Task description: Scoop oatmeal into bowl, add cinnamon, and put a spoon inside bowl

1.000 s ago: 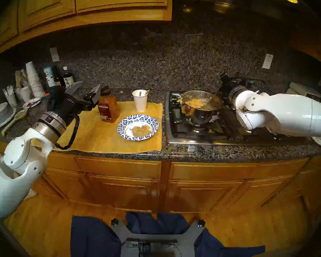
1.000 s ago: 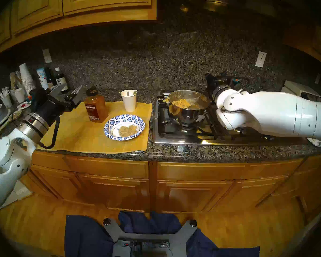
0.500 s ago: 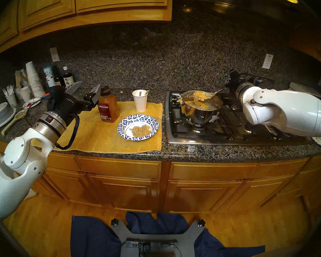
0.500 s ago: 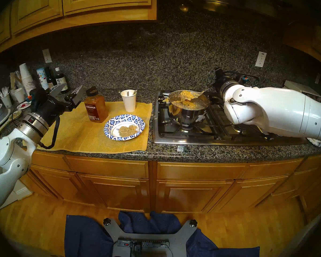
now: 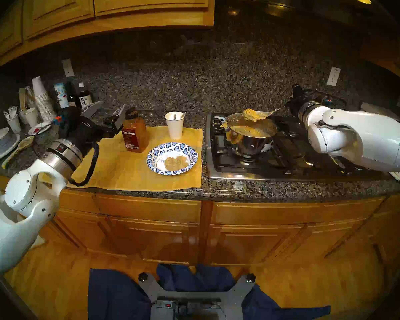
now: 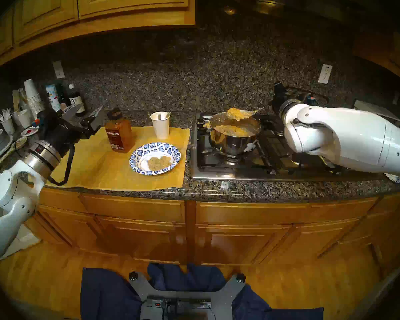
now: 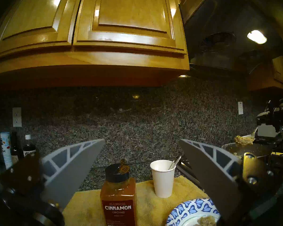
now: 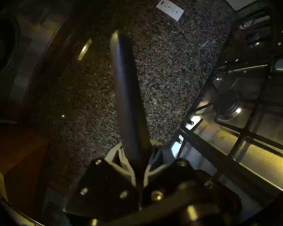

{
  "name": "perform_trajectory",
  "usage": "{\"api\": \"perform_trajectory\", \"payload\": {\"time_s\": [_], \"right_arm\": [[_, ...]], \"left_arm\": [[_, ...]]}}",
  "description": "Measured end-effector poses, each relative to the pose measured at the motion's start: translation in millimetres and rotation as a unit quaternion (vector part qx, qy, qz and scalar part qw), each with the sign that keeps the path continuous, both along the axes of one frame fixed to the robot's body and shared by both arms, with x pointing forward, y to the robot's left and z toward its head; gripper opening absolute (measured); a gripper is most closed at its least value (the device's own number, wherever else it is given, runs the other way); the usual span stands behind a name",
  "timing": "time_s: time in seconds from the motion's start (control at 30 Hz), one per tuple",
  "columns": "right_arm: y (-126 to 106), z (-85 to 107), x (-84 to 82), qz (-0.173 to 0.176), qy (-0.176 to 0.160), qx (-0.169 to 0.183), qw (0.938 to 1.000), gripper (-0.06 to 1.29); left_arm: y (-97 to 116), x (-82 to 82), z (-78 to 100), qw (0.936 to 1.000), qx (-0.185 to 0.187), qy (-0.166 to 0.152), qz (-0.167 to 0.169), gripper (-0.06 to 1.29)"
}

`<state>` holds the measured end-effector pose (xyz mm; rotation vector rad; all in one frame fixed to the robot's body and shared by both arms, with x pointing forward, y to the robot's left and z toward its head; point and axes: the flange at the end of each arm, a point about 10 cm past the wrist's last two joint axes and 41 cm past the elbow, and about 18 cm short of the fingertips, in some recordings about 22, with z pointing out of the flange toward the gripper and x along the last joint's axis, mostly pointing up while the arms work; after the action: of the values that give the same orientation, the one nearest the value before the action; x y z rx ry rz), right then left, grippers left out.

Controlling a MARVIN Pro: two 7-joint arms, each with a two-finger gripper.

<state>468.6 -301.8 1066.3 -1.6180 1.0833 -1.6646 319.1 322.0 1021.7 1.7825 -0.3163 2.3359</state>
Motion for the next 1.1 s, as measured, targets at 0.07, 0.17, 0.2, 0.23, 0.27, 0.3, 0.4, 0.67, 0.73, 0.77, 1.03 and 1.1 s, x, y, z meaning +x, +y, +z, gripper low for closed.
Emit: {"api": "perform_trajectory", "payload": {"time_s": [0.07, 0.17, 0.2, 0.23, 0.27, 0.3, 0.4, 0.67, 0.73, 0.77, 1.03, 1.1], "right_arm": [[1.0, 1.6, -0.1, 0.005, -0.001, 0.000, 1.0000, -0.02], [2.6, 4.2, 0.2, 0.012, -0.002, 0.000, 0.9999, -0.02], [2.8, 4.8, 0.4, 0.013, -0.002, 0.000, 0.9999, -0.02], [2.8, 5.1, 0.6, 0.014, -0.002, 0.000, 0.9999, -0.02], [2.8, 5.3, 0.7, 0.014, -0.001, 0.000, 0.9999, -0.02], [2.5, 6.0, 1.3, 0.016, -0.001, 0.000, 0.9999, -0.02], [1.6, 7.1, 2.3, 0.017, -0.001, -0.001, 0.9999, -0.02], [-0.5, 9.1, 4.2, 0.021, 0.001, -0.003, 0.9998, -0.02], [-0.7, 9.5, 4.2, 0.021, 0.001, -0.003, 0.9998, -0.02], [-1.0, 9.7, 4.2, 0.021, 0.001, -0.003, 0.9998, -0.02], [-4.0, 10.0, 3.1, 0.017, 0.000, -0.002, 0.9999, -0.02], [-4.0, 9.9, 2.7, 0.017, 0.000, -0.001, 0.9999, -0.02]], "left_arm": [[0.0, 0.0, 0.0, 1.0000, 0.000, 0.000, 0.000, 1.23], [0.0, 0.0, 0.0, 1.0000, 0.000, 0.000, 0.000, 1.23], [0.0, 0.0, 0.0, 1.0000, 0.000, 0.000, 0.000, 1.23], [0.0, 0.0, 0.0, 1.0000, 0.000, 0.000, 0.000, 1.23], [0.0, 0.0, 0.0, 1.0000, 0.000, 0.000, 0.000, 1.23], [0.0, 0.0, 0.0, 1.0000, 0.000, 0.000, 0.000, 1.23], [0.0, 0.0, 0.0, 1.0000, 0.000, 0.000, 0.000, 1.23], [0.0, 0.0, 0.0, 1.0000, 0.000, 0.000, 0.000, 1.23], [0.0, 0.0, 0.0, 1.0000, 0.000, 0.000, 0.000, 1.23], [0.0, 0.0, 0.0, 1.0000, 0.000, 0.000, 0.000, 1.23], [0.0, 0.0, 0.0, 1.0000, 0.000, 0.000, 0.000, 1.23], [0.0, 0.0, 0.0, 1.0000, 0.000, 0.000, 0.000, 1.23]]}}
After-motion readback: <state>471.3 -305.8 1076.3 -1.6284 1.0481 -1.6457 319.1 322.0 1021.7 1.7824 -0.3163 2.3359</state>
